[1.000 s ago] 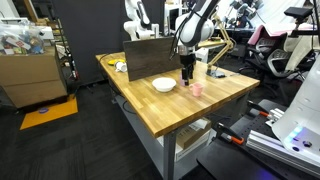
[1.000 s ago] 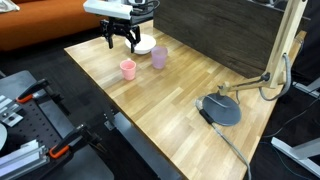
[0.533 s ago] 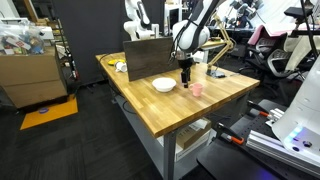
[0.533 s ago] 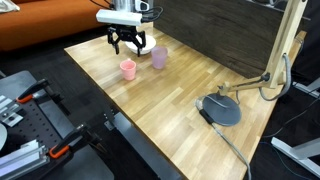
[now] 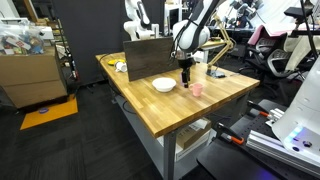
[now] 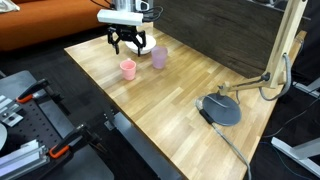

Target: Pour the contents of the mug into the cup

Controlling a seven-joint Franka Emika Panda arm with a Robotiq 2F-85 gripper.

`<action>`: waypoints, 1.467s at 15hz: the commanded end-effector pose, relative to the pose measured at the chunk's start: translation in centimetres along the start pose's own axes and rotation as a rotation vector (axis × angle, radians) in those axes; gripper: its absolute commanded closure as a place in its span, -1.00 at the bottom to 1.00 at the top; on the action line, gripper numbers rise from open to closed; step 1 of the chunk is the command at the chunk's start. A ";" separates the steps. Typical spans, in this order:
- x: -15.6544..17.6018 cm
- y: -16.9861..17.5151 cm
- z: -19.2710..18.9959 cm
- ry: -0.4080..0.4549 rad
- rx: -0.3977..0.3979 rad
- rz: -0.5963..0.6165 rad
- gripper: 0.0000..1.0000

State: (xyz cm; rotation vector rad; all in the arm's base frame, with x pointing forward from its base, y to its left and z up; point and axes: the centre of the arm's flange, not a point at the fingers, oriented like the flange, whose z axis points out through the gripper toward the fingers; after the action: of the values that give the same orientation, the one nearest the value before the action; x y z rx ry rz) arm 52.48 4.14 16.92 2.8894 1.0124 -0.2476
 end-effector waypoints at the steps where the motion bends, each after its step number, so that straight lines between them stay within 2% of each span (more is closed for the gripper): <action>1: -0.4 0.1 -0.1 0.012 -0.010 0.003 -1.00; 9: -3.0 0.6 1.5 0.055 -0.023 -0.065 -1.00; 14: -2.9 1.5 1.9 0.063 -0.025 -0.071 -1.00; 16: -2.7 1.4 2.1 0.065 -0.019 -0.081 -0.89; 17: -2.6 1.3 2.3 0.063 -0.014 -0.086 -0.89; 19: -2.5 1.1 2.8 0.060 -0.005 -0.089 -0.77; 20: -2.4 1.0 3.1 0.059 -0.001 -0.088 -0.36; 22: -2.3 1.0 3.4 0.057 0.002 -0.085 -0.07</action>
State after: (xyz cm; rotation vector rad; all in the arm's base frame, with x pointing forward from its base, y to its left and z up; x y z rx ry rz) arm 50.60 1.84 14.43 2.8770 1.1182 -0.2035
